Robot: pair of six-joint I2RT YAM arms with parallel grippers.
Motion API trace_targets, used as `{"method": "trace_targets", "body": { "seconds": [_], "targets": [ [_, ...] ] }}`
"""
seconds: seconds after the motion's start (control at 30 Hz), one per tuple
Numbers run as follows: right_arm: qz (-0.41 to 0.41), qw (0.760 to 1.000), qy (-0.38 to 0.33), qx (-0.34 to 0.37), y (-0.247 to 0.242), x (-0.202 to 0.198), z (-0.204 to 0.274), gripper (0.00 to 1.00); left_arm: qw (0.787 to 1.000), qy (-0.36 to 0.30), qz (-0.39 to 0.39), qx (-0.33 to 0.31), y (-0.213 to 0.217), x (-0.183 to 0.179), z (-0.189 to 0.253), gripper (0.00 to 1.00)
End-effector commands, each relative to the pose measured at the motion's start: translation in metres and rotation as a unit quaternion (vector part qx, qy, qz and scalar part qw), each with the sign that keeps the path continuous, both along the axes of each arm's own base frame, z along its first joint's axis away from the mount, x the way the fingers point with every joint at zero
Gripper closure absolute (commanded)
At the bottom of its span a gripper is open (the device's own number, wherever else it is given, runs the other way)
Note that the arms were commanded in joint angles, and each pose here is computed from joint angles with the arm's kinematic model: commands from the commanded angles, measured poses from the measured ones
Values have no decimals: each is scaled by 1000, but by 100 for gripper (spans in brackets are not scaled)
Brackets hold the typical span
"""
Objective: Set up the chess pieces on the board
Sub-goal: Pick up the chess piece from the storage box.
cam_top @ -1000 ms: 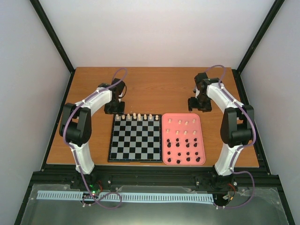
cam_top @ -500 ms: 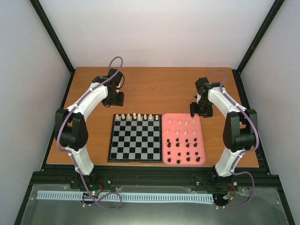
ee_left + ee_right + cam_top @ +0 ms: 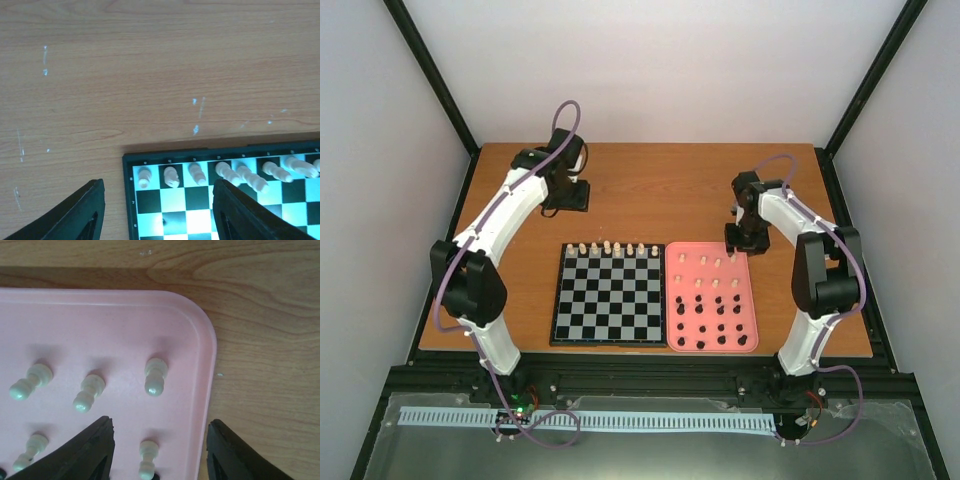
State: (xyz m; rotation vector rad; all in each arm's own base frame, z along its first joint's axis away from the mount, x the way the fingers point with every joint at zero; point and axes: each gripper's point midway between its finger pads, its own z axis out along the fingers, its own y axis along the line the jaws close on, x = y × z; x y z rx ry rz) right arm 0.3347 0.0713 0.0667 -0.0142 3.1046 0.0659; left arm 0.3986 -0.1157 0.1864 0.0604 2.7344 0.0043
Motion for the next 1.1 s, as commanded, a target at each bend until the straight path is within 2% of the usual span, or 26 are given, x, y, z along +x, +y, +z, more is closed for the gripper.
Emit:
{"method": "trace_targets", "body": {
  "seconds": [0.0,0.1,0.23,0.6,0.7,0.87,1.07],
  "targets": [
    [-3,1000,1,-3,3,9,-12,50,1000,-7,-20,-16,-19,-10,18,39],
    [-2,1000,8,-9,2,10,-19,56,999,-3,-28,-19,-27,-13,16,39],
    [0,1000,15,-10,2,11,-28,57,999,-2,-31,-21,-29,-15,15,39],
    [-1,1000,20,-19,1,23,-42,71,999,4,-34,-25,-32,-18,9,39],
    [-2,1000,20,-22,0,25,-43,80,999,6,-35,-25,-32,-18,7,39],
    [-3,1000,18,-21,1,24,-37,95,999,8,-36,-25,-33,-18,5,39],
    [-2,1000,-7,-12,10,22,-3,97,999,9,-38,-27,-33,-19,3,39]
  ]
}}
